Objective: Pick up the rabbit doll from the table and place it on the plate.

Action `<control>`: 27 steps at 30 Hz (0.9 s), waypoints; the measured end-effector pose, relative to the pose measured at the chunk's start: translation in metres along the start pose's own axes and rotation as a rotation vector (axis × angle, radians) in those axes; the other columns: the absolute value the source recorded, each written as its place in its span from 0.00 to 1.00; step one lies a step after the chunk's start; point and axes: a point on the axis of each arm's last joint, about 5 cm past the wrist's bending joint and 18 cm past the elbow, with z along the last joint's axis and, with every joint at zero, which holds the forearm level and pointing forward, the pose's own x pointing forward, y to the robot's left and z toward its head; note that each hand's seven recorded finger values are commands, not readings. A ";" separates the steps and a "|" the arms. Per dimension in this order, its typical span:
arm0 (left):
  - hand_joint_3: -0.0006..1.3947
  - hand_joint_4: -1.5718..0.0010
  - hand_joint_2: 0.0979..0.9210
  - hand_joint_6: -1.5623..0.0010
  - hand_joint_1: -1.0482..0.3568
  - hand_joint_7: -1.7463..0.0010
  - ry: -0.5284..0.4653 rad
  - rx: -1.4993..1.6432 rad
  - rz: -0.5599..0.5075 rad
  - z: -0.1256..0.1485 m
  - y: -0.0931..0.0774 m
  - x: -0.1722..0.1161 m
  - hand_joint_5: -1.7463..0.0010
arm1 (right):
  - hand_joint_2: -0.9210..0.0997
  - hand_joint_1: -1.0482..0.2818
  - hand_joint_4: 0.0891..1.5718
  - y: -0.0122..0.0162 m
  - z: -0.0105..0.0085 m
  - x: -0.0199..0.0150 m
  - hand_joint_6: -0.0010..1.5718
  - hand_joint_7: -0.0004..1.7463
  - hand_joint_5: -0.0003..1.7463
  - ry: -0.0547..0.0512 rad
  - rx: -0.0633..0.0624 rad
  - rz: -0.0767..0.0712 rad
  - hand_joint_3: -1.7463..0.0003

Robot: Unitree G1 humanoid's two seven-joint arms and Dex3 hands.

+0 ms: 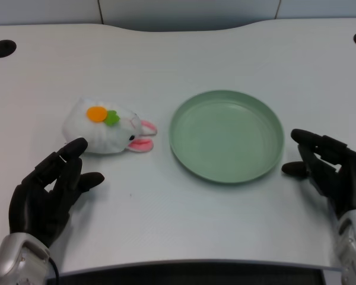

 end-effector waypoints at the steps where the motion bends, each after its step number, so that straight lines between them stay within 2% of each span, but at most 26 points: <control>1: 0.13 0.73 1.00 0.46 0.36 0.97 0.000 0.000 0.000 0.000 0.000 0.000 0.22 | 0.00 0.49 0.52 -0.0003 -0.0002 -0.0001 0.65 0.00 0.49 0.001 0.001 -0.001 0.90; 7: 0.12 0.73 1.00 0.46 0.37 0.97 -0.006 0.005 -0.002 0.000 0.000 0.000 0.22 | 0.00 0.50 0.53 -0.0007 -0.0003 -0.0002 0.65 0.00 0.50 -0.001 0.002 -0.003 0.90; 10: 0.13 0.72 1.00 0.46 0.38 0.97 -0.053 0.036 -0.015 0.003 0.000 0.000 0.20 | 0.00 0.49 0.53 -0.0004 -0.0004 -0.0002 0.65 0.00 0.49 0.002 0.001 -0.009 0.90; 14: 0.15 0.75 1.00 0.45 0.40 0.96 -0.134 0.139 -0.052 0.009 -0.003 0.001 0.19 | 0.00 0.49 0.52 0.0010 0.0013 0.0007 0.65 0.00 0.49 -0.003 -0.004 -0.012 0.90; 18: 0.15 0.77 1.00 0.45 0.41 0.97 -0.189 0.193 -0.070 0.019 -0.008 0.002 0.20 | 0.00 0.49 0.52 0.0028 0.0014 0.0009 0.65 0.00 0.49 0.003 -0.013 -0.009 0.90; 20: 0.15 0.78 1.00 0.46 0.44 0.97 -0.203 0.232 -0.084 0.021 -0.010 0.003 0.20 | 0.00 0.49 0.53 0.0030 0.0011 0.0009 0.65 0.00 0.49 0.010 -0.012 -0.011 0.90; 22: 0.17 0.79 1.00 0.48 0.40 0.98 -0.237 0.352 -0.110 0.028 -0.012 0.003 0.21 | 0.00 0.49 0.53 0.0032 0.0008 0.0009 0.65 0.00 0.49 0.014 -0.012 -0.015 0.90; 27: 0.14 0.78 1.00 0.50 0.39 0.99 -0.384 0.638 -0.197 0.054 -0.018 0.011 0.30 | 0.00 0.50 0.52 0.0035 0.0006 0.0008 0.64 0.00 0.49 0.017 -0.011 -0.016 0.90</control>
